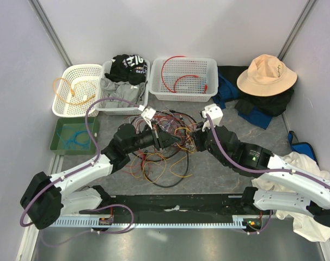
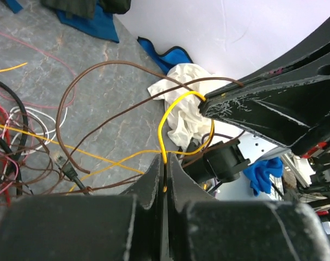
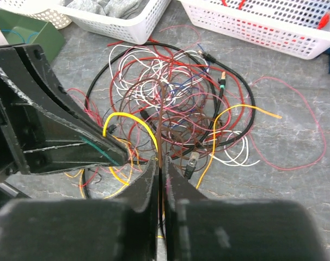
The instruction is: Untangle the cables
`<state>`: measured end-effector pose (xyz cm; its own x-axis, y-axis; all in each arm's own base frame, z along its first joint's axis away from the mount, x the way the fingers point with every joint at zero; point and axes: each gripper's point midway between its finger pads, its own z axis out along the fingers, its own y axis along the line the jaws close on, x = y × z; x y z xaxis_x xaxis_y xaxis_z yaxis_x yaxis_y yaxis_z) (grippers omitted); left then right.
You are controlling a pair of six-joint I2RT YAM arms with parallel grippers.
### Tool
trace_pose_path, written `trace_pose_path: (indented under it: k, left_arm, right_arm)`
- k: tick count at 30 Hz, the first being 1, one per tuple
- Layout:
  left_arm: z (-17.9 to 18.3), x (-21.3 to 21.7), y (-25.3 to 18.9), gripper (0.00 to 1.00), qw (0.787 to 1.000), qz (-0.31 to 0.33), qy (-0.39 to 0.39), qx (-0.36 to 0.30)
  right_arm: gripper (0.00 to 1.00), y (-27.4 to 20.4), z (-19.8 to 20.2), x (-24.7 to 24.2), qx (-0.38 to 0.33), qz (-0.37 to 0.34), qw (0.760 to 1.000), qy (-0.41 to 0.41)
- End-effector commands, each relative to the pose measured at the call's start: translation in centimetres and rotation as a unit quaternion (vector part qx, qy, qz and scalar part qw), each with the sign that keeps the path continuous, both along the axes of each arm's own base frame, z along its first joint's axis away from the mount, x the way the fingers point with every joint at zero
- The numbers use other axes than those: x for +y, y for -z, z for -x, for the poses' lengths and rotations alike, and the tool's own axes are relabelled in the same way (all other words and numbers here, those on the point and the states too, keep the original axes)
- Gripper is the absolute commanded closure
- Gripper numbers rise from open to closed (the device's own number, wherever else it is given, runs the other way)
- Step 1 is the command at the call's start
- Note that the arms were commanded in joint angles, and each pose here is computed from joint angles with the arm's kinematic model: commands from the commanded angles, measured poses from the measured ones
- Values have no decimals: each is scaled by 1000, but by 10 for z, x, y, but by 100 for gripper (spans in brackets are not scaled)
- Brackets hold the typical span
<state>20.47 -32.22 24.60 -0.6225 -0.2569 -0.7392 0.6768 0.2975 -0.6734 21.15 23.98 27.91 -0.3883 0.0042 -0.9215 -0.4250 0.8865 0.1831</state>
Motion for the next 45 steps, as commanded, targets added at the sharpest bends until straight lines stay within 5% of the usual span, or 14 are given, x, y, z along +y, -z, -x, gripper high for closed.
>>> trace_pose_path:
  k: [1,2,3,5,8,16,22,28,36,42,45]
  left_arm:
    - [-5,6,-36,98,999,4,-23,-34]
    - [-8,11,-38,98,998,-13,-38,-45]
    - [-10,17,-47,98,997,-21,-54,-54]
    - [-25,35,-56,98,989,-72,-111,-62]
    - [-42,64,-85,98,970,-131,-186,-89]
    - [-63,120,-204,98,917,-164,-318,-176]
    - [-55,131,-293,98,903,-123,-334,-239]
    - [-51,133,-335,98,898,-110,-334,-266]
    - [-66,151,-334,98,871,-150,-385,-265]
    - [-118,191,-270,98,786,-275,-521,-185]
    - [-140,211,-247,98,763,-289,-560,-145]
  right_arm:
    - [77,-11,-1,-7,-16,-17,1000,14]
    - [56,-14,0,-10,-19,-23,999,15]
    - [46,-13,0,-14,-21,-22,999,21]
    - [29,-13,1,-20,-23,-26,999,26]
    - [16,-15,2,-28,-29,-30,998,37]
    - [15,-9,7,-30,-32,-35,999,24]
    - [16,-4,11,-23,-44,-56,997,-2]
    - [16,-12,14,6,-65,-101,991,-56]
    - [16,-25,8,32,-77,-109,988,-82]
    - [16,-7,7,27,-67,-100,990,-69]
    - [16,-6,7,18,-69,-98,991,-59]
